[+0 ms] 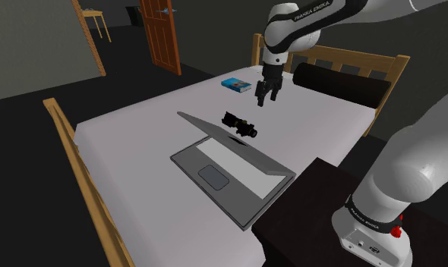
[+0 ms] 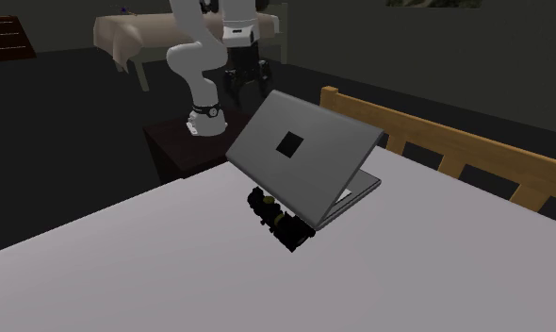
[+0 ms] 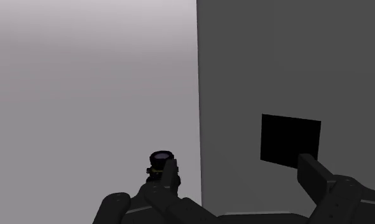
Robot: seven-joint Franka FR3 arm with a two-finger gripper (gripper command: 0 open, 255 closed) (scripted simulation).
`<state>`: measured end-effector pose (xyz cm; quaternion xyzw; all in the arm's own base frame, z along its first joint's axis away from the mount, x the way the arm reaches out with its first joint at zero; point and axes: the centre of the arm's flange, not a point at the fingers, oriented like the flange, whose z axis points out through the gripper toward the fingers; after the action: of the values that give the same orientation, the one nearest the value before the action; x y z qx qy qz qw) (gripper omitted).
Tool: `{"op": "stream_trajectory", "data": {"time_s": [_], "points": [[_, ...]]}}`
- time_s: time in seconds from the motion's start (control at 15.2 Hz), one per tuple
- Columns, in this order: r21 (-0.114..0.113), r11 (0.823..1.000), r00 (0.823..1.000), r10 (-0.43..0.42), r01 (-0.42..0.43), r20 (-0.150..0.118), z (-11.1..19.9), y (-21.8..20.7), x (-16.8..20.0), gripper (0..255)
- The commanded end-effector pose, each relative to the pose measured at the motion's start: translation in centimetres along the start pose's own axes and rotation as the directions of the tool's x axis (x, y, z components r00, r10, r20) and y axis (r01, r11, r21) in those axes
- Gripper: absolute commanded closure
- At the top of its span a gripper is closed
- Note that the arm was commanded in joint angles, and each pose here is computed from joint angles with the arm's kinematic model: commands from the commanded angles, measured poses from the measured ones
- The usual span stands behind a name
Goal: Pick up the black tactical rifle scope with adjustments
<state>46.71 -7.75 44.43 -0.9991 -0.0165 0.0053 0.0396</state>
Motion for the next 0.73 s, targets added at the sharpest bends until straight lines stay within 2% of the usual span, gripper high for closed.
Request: {"op": "stream_trajectory", "data": {"time_s": [0.0,0.66], "points": [[-0.006,1.000,1.000,-0.003,0.003,0.003,1.9,0.7,2.2,0],[-0.028,0.999,1.000,-0.017,0.017,0.024,10.5,4.8,11.5,0]]}}
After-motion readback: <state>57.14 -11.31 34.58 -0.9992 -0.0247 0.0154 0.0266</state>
